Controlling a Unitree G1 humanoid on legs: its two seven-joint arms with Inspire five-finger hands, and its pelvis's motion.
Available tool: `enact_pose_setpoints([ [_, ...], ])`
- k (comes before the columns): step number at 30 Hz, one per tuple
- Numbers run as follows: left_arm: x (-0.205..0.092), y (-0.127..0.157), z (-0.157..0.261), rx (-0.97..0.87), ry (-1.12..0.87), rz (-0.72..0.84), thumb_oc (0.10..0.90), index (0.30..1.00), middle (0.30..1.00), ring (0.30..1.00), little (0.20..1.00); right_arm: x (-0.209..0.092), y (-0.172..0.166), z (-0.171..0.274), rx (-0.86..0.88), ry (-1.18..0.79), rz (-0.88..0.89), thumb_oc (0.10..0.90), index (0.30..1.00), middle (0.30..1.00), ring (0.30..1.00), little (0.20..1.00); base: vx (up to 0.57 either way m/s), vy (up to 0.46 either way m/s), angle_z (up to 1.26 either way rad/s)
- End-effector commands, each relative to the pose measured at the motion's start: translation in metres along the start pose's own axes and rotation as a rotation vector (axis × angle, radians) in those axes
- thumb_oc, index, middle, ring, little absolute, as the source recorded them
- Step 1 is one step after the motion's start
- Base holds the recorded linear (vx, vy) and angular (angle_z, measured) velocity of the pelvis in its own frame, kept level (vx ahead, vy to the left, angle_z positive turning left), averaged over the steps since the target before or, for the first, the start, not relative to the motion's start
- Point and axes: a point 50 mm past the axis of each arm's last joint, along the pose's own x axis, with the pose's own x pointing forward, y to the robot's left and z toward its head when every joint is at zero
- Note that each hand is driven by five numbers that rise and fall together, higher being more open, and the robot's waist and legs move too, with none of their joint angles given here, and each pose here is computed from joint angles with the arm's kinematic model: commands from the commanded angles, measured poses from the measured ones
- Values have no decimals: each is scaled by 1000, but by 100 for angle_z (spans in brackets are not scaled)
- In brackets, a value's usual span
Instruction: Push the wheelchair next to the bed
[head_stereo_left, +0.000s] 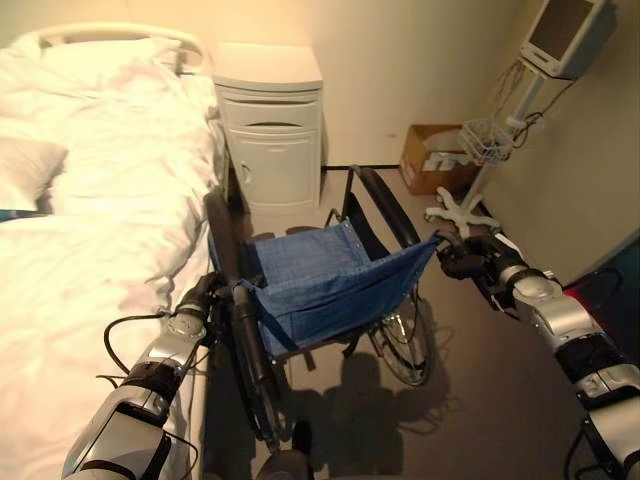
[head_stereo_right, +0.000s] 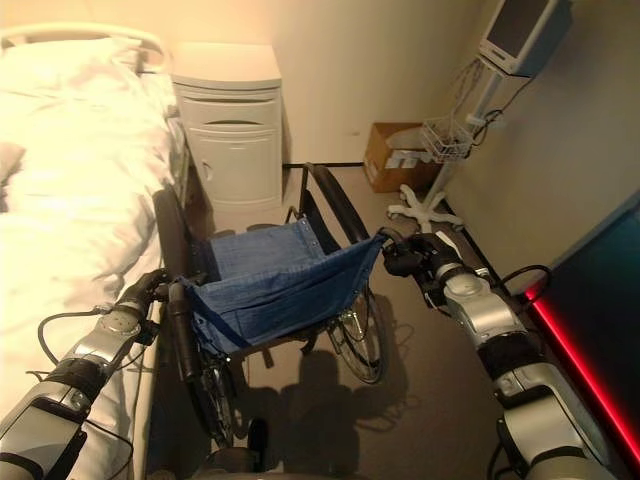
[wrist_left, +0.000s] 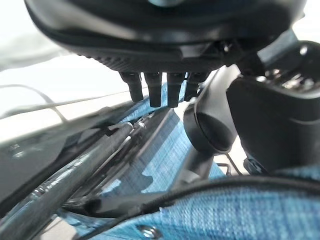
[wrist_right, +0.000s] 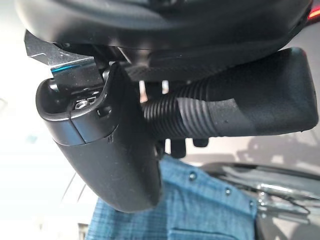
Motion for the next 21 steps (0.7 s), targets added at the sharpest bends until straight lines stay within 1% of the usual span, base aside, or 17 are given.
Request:
enact_pose_setpoints([
  [1, 0, -39, 38, 20, -139, -105, 400, 300, 300, 300, 300, 9, 73, -20, 154, 93, 181, 400, 300, 300, 300, 300, 20, 67, -12],
  [2, 0, -40, 40, 27, -141, -108, 400, 300, 300, 300, 300, 11, 72, -19, 155, 88, 170, 400, 300, 300, 300, 300, 72, 81, -6],
  [6, -5, -47, 23, 21, -111, -130, 400, 300, 300, 300, 300, 5, 69, -37, 166, 115, 168, 400, 300, 300, 300, 300, 222, 57, 17],
  [9, -8, -45, 17, 27, -114, -129, 400, 300, 300, 300, 300, 2, 67, -37, 166, 114, 165, 400, 300, 300, 300, 300, 184, -138, 9],
  [11, -8, -42, 18, 29, -127, -135, 400, 300, 300, 300, 300, 3, 61, -33, 183, 104, 141, 400, 300, 300, 300, 300, 87, -183, 55],
  [12, -7, -43, 18, 32, -126, -138, 400, 300, 300, 300, 300, 4, 60, -32, 191, 102, 139, 690, 735, 735, 735, 735, 46, -157, 77],
  [13, -7, -44, 18, 34, -125, -139, 400, 300, 300, 300, 300, 4, 60, -32, 198, 101, 139, 800, 900, 900, 900, 900, 92, -207, 66],
  [14, -8, -48, 16, 40, -115, -141, 400, 300, 300, 300, 300, 5, 62, -31, 202, 104, 140, 800, 900, 900, 900, 900, 114, -167, 49],
  [16, -9, -49, 11, 50, -104, -138, 560, 540, 540, 540, 540, 4, 60, -33, 202, 107, 141, 800, 900, 900, 900, 900, 127, -121, 21],
  [17, -9, -50, 9, 52, -100, -134, 660, 691, 691, 691, 691, 3, 59, -35, 201, 108, 140, 800, 900, 900, 900, 900, 137, -72, -15],
  [18, -10, -50, 7, 44, -88, -131, 800, 900, 900, 900, 900, 1, 57, -38, 189, 116, 146, 800, 900, 900, 900, 900, 120, -50, -33],
  [21, -11, -48, 4, 27, -80, -123, 800, 900, 900, 900, 900, -1, 51, -41, 165, 121, 146, 800, 900, 900, 900, 900, 90, -27, -8],
])
